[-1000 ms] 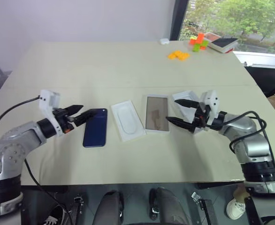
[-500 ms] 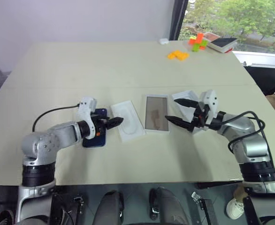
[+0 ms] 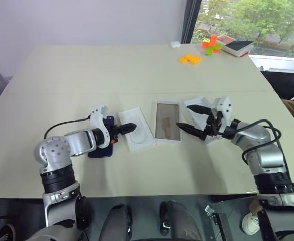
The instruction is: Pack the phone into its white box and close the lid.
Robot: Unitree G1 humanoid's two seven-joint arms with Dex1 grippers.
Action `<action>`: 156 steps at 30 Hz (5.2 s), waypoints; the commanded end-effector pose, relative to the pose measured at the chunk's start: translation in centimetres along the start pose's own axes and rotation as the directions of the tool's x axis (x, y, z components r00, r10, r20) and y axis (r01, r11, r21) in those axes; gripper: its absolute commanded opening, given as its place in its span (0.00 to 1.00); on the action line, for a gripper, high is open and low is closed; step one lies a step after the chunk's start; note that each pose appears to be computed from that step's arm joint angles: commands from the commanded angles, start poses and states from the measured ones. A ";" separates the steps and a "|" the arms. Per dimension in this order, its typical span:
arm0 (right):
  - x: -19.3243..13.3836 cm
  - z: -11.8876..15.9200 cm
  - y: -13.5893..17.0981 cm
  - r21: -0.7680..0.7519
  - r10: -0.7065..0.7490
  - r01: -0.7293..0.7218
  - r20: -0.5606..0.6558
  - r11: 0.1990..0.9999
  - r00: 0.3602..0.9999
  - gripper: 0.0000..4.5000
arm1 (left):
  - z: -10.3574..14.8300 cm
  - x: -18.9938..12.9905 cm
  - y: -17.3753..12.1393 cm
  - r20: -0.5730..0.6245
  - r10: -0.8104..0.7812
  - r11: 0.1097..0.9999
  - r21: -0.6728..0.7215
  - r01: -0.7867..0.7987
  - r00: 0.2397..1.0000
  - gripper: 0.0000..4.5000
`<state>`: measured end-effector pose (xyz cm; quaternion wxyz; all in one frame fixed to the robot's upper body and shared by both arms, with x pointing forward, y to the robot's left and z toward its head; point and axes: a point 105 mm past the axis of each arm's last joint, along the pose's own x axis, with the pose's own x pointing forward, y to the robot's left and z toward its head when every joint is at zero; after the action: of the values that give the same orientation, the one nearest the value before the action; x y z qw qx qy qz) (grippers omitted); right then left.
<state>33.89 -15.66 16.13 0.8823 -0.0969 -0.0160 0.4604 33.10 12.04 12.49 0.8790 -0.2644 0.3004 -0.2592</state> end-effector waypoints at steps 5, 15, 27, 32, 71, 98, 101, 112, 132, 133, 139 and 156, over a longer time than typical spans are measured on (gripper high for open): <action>0.2 1.2 -0.2 -0.050 -0.008 0.010 0.039 0.999 0.999 1.00 | 0.1 0.7 0.0 -0.016 0.036 0.999 -0.031 -0.036 0.999 0.99; 0.4 1.5 -0.2 -0.056 -0.012 0.015 0.047 0.998 0.999 1.00 | 0.1 0.8 0.2 -0.015 0.047 0.998 -0.041 -0.047 0.999 0.99; 0.6 1.6 0.1 -0.053 -0.010 0.013 0.054 0.998 0.998 1.00 | 0.1 0.7 0.0 -0.024 0.038 0.998 -0.039 -0.039 0.999 0.40; 0.7 1.6 0.2 -0.053 -0.011 0.014 0.057 0.999 0.998 1.00 | 0.1 0.6 0.3 -0.024 0.038 0.998 -0.051 -0.039 0.999 0.40; 3.3 -1.5 5.4 -0.032 0.245 -0.264 -0.279 0.964 0.929 1.00 | 7.9 -3.7 0.4 0.169 -0.061 0.997 -0.044 0.069 0.984 0.01; 4.2 -1.9 9.8 -0.165 0.408 -0.458 -0.266 0.874 0.874 0.01 | 6.7 0.1 -4.9 0.043 -0.226 0.974 0.015 0.225 0.973 0.00; 4.7 -2.3 10.5 -0.166 0.426 -0.478 -0.273 0.863 0.863 0.01 | 5.3 0.9 -5.2 0.001 -0.243 0.970 -0.030 0.243 0.970 0.00; 5.1 -1.7 10.3 -0.147 0.420 -0.463 -0.248 0.874 0.873 0.63 | 3.9 1.5 -4.9 -0.043 -0.218 0.975 -0.051 0.216 0.975 0.00; -0.9 1.0 2.9 -0.082 0.254 -0.278 -0.230 0.957 0.940 0.63 | 1.4 2.7 -4.9 -0.126 -0.199 0.980 -0.027 0.197 0.972 0.00; -0.7 1.2 2.8 -0.100 0.244 -0.270 -0.219 0.958 0.945 0.63 | 1.3 2.7 -4.9 -0.127 -0.200 0.980 -0.033 0.198 0.971 0.00; 0.3 1.5 1.7 -0.155 0.180 -0.206 -0.167 0.966 0.970 0.63 | 0.7 2.8 -4.5 -0.132 -0.180 0.984 -0.040 0.176 0.975 0.00; 2.1 1.7 1.7 -0.153 0.161 -0.177 -0.112 0.972 0.981 0.64 | 2.9 1.1 -5.9 -0.080 -0.184 0.969 0.150 0.194 0.980 0.73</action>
<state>33.29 -13.02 16.22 0.8271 -0.1900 0.0177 0.5286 34.31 8.22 15.60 0.8487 -0.2367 0.3224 -0.3460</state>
